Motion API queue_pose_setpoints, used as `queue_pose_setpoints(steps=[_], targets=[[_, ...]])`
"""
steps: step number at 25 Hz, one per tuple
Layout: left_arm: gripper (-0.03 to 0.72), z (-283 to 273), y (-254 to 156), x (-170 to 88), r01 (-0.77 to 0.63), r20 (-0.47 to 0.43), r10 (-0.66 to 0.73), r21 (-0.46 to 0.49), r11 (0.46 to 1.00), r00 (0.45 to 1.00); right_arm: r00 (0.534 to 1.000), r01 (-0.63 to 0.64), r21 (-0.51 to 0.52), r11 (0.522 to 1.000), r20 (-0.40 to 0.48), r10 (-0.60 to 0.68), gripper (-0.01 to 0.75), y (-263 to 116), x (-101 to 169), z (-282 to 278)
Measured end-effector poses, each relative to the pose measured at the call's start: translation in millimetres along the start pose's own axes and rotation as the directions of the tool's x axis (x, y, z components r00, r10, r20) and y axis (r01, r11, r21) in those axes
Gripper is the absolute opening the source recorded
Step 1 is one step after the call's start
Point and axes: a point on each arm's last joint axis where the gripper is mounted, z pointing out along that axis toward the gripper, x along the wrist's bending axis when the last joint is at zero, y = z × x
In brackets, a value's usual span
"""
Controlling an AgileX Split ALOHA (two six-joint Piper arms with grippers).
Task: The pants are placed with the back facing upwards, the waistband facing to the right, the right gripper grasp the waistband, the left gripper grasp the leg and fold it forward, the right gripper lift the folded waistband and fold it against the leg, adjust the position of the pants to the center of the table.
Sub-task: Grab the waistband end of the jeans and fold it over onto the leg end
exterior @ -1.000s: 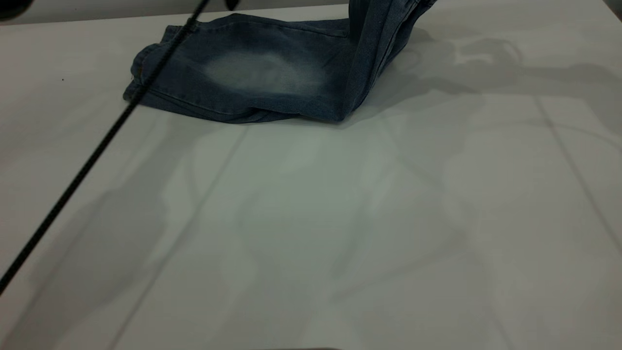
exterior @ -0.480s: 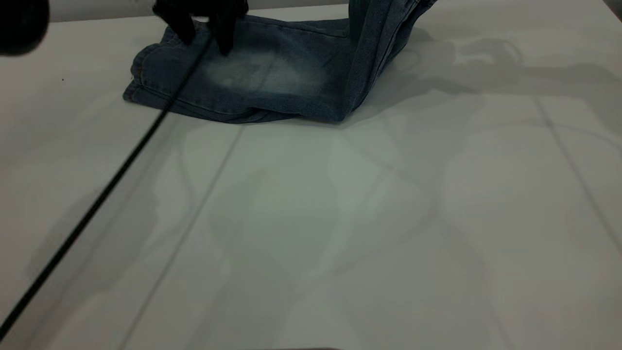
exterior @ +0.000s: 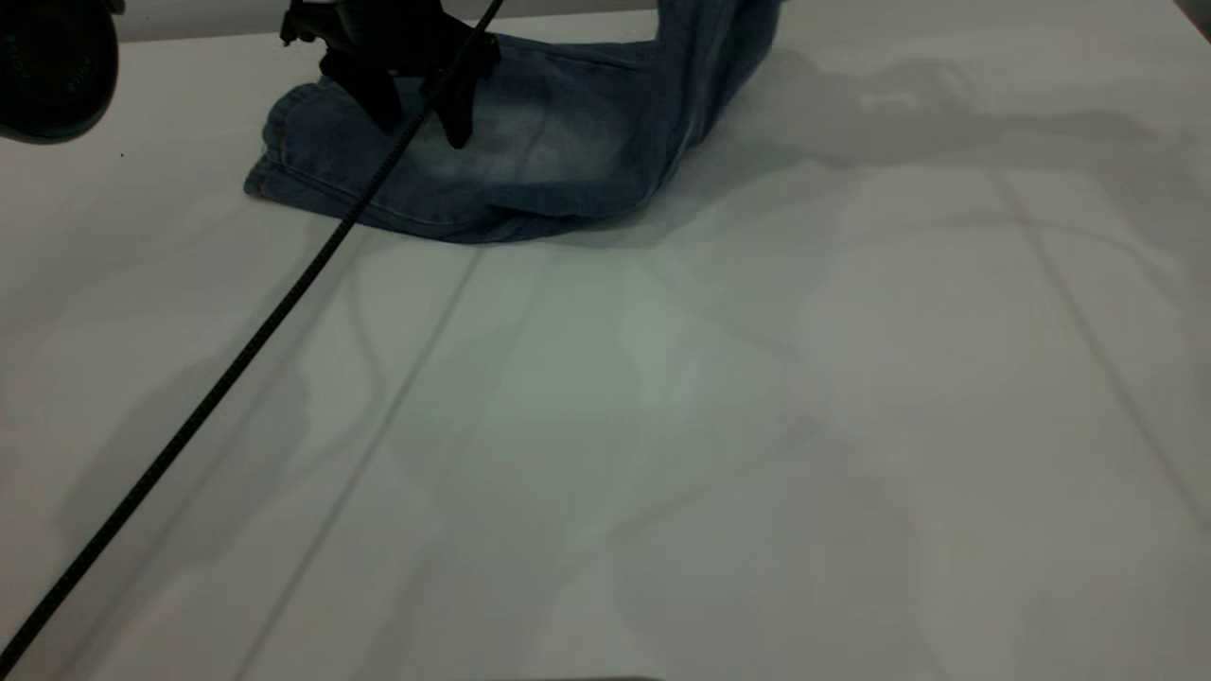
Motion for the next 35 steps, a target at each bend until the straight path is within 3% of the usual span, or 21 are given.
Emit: queue_pose_setpoints(steps=[7,14,17,28,35], targets=[[0.516,-1,2,-12,0.027,0.128,-0.025,-0.013,1.0,0.991,0.995,0.075,0.097,0.992,-0.071,-0.068,0.065,-10,42,47],[0.516,-4,3,-10,0.022,0.116,-0.02,-0.019,1.0,0.993,0.996,0.065,0.096,0.993,-0.067,-0.058,0.065,-10,44,51],[0.516,-19,9,-6,-0.003,0.066,0.006,-0.045,0.999,0.998,0.997,0.064,0.085,0.994,-0.058,-0.06,0.066,-9,43,51],[0.516,-179,40,50,0.024,-0.076,-0.05,-0.315,0.949,0.996,0.995,0.102,0.047,0.994,-0.016,-0.102,0.066,-11,50,71],[0.516,-259,41,53,0.01,-0.104,-0.062,-0.441,0.897,0.993,0.985,0.173,0.006,0.985,0.028,-0.173,0.066,-30,54,126]])
